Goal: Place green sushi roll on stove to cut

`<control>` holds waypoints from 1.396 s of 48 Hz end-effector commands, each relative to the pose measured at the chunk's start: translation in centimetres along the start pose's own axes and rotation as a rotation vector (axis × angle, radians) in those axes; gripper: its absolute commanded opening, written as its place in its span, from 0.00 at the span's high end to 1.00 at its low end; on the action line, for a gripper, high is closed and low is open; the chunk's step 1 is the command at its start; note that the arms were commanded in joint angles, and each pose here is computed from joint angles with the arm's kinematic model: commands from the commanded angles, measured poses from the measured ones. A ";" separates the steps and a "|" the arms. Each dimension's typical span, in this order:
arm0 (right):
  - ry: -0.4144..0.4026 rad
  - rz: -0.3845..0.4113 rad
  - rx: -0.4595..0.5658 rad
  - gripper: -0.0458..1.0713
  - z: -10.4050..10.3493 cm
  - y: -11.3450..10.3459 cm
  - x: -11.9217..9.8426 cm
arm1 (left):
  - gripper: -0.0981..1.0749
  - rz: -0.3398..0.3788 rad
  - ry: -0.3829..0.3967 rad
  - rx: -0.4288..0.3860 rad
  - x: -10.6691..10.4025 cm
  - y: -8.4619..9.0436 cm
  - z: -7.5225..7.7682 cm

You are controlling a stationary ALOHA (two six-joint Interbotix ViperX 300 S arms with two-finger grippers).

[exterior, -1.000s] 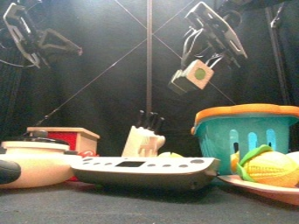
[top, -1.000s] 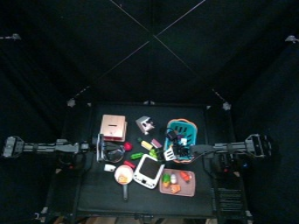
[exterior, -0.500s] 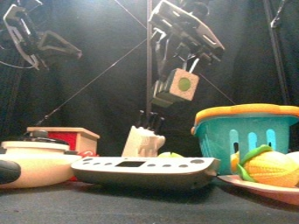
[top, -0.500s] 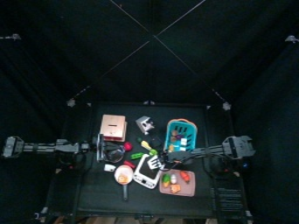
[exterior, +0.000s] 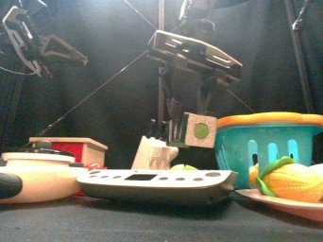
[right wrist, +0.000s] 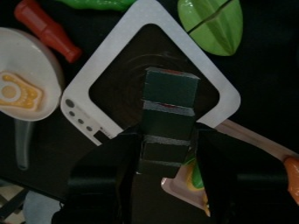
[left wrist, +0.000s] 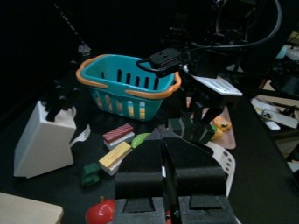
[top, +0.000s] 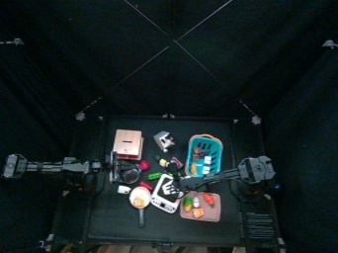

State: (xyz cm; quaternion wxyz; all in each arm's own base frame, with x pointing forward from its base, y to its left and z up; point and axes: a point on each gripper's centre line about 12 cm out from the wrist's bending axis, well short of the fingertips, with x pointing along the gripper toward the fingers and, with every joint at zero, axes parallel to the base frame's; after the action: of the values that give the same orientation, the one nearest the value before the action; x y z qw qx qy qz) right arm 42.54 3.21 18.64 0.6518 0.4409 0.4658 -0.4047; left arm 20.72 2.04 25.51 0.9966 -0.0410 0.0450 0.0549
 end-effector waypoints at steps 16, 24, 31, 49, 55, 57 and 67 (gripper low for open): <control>-0.029 0.144 0.043 0.52 1.3 0.8 0.5 | 0.70 0.004 -0.016 -0.001 0.1 0.1 0.5; -0.032 0.144 0.041 0.50 1.4 1.0 1.0 | 0.70 0.005 -0.017 -0.001 0.1 0.1 0.6; -0.034 0.145 0.039 0.44 1.4 1.1 1.2 | 0.70 0.006 -0.013 -0.001 0.1 0.1 0.5; -0.027 0.134 0.039 0.24 1.3 1.1 1.4 | 0.70 0.006 -0.013 -0.001 0.1 0.1 0.5; -0.027 0.128 0.035 0.24 1.2 1.2 1.2 | 0.70 0.006 -0.008 -0.001 0.1 0.1 0.4; -0.029 0.125 0.034 0.24 1.3 1.2 1.1 | 0.70 0.006 -0.008 -0.001 0.1 0.1 0.4; -0.033 0.120 0.021 0.23 1.3 1.2 1.2 | 0.70 0.005 -0.008 -0.001 0.1 0.1 0.5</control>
State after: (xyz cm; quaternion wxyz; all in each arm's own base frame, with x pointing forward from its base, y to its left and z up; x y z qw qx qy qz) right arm 43.82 2.21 16.25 0.6671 0.4602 0.4380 -0.3890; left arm 20.67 2.12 25.39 0.9963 -0.0413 0.0487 0.0570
